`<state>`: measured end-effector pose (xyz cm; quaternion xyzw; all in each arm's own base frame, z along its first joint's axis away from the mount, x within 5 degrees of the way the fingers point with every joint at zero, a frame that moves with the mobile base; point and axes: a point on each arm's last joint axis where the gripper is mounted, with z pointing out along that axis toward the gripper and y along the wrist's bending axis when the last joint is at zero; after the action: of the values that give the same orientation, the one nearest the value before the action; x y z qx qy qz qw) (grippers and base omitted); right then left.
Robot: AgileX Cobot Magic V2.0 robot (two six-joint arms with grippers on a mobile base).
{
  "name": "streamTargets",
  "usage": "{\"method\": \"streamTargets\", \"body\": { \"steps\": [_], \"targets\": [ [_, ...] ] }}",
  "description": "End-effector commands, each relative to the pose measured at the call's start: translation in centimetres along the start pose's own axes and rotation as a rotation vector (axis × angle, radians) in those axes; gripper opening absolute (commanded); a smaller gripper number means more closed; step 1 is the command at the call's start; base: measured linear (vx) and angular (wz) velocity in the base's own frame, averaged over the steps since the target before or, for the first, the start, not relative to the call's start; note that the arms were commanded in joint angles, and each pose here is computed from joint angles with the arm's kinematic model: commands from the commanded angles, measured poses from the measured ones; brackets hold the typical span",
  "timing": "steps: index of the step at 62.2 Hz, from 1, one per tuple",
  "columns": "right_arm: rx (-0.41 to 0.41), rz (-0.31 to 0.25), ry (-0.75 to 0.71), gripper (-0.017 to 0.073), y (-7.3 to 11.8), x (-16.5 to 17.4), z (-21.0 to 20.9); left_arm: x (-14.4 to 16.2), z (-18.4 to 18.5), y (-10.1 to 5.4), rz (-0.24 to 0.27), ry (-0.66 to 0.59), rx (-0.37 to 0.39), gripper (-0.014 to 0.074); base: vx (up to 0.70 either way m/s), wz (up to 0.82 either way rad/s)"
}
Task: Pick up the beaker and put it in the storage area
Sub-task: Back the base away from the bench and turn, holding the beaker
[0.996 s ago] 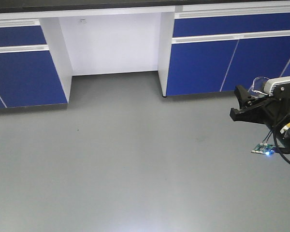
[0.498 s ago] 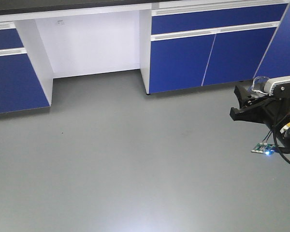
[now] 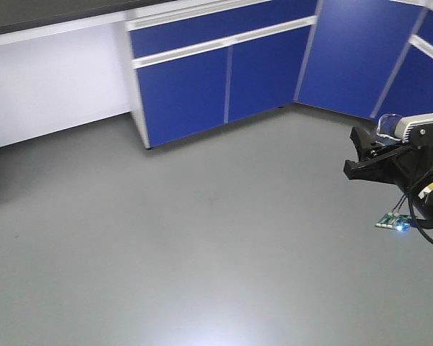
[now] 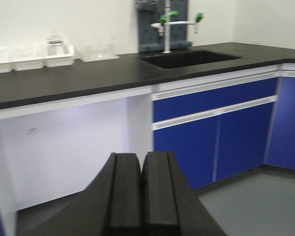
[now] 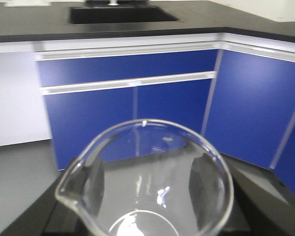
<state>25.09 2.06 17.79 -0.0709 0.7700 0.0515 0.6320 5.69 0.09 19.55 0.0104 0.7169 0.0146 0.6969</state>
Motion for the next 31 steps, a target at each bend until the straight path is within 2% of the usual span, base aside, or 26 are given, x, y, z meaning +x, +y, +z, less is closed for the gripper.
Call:
{"method": "streamTargets", "body": {
  "steps": [1,31],
  "targets": [
    [0.005,-0.005,-0.142,0.0106,-0.16,-2.07,0.04,-1.49,-0.28,-0.06,-0.011,-0.116,0.009,-0.0006,0.09,-0.60],
    [0.005,-0.006,-0.143,0.0106,-0.16,-2.08,0.04,-1.49,-0.28,-0.06,-0.011,-0.116,0.009,-0.0006,0.12,-0.66]
  ]
}}
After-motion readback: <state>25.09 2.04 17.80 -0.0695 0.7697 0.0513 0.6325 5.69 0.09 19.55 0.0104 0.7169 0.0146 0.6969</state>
